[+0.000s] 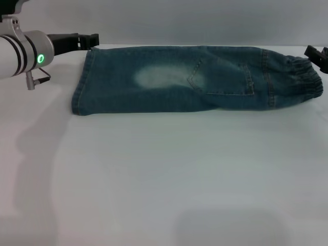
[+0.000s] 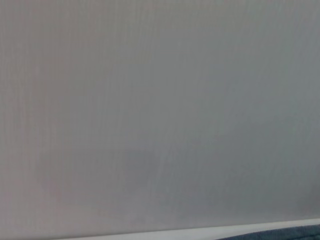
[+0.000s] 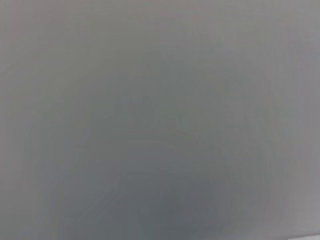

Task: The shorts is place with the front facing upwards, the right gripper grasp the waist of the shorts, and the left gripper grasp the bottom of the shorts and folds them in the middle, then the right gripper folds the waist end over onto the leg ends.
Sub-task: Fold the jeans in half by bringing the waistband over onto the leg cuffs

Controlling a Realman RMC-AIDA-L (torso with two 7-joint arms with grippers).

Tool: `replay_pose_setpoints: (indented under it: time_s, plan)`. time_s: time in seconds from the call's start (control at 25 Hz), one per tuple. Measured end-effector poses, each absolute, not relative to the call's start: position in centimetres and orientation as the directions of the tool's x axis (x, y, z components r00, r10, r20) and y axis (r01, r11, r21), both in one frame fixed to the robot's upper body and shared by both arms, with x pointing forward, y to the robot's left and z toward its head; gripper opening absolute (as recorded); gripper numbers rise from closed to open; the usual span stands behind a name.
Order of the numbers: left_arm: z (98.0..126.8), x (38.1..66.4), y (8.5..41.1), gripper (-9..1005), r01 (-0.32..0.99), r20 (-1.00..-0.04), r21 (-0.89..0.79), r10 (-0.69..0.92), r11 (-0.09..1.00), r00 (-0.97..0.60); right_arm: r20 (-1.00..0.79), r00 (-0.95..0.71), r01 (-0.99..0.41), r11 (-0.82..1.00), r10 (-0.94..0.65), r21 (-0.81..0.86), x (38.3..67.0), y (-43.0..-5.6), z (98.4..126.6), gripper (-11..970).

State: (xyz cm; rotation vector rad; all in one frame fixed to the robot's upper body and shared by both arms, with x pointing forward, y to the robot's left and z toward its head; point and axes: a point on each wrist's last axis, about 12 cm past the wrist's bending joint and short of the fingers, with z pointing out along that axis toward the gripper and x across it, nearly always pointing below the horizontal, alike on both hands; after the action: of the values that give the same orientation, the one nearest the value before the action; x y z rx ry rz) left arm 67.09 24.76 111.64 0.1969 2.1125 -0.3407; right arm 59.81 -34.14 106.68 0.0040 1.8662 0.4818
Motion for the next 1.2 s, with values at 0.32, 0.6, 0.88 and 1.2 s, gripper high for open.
replay_pose_setpoints:
  time_s: [0.32,0.6,0.88,1.2]
  plan:
    - [111.8,67.2,24.9,638,0.271,-0.85,-0.162,0.005,0.949,-0.527,-0.863,-0.461,-0.259,0.899,0.208,0.354,58.6,-35.7,106.2,476]
    - [111.8,67.2,24.9,775,0.27,-0.849,-0.163,0.004,0.949,-0.528,-0.806,-0.575,-0.296,0.881,0.144,0.368,57.4,-37.1,106.5,476]
    - [111.6,67.1,24.8,813,0.267,-0.846,-0.171,-0.003,0.948,-0.534,-0.801,-0.583,-0.292,0.885,0.137,0.363,56.7,-38.1,107.0,477]
    - [111.6,67.0,24.6,813,0.265,-0.843,-0.205,-0.033,0.942,-0.537,-0.78,-0.615,-0.242,0.913,0.117,0.328,57.0,-38.9,106.6,477]
